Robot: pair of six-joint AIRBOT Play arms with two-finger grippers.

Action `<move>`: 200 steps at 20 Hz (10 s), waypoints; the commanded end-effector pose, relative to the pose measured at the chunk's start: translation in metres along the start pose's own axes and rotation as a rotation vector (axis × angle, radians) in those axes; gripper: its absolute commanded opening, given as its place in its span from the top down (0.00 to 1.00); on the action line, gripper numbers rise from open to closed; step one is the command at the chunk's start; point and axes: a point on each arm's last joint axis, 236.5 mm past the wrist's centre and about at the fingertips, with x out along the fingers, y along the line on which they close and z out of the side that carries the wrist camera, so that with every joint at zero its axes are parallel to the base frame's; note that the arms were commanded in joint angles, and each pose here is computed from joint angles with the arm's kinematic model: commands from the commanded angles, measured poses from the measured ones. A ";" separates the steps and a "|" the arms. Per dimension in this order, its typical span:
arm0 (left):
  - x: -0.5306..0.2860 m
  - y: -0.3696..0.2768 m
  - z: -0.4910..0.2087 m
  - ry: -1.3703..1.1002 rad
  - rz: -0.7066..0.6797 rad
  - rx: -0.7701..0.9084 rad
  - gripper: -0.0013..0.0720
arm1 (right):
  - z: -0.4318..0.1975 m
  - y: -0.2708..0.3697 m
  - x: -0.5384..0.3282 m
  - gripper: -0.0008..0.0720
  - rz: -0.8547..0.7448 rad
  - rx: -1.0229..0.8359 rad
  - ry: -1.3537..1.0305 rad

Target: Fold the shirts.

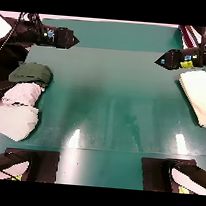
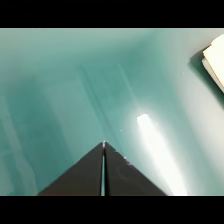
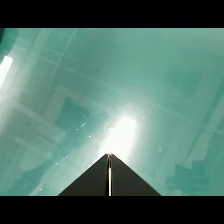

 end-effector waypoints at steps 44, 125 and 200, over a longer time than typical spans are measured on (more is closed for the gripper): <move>-0.173 0.125 0.095 -0.188 0.669 0.287 0.95 | 0.077 0.045 -0.081 0.96 0.010 -0.131 -0.269; 0.139 0.128 -0.134 0.481 -0.005 -0.122 0.95 | -0.374 -0.035 0.087 0.41 -0.020 0.561 0.749; 0.011 0.143 -0.335 0.648 0.208 -0.458 0.95 | -0.124 -0.115 -0.034 0.37 -0.300 0.303 0.294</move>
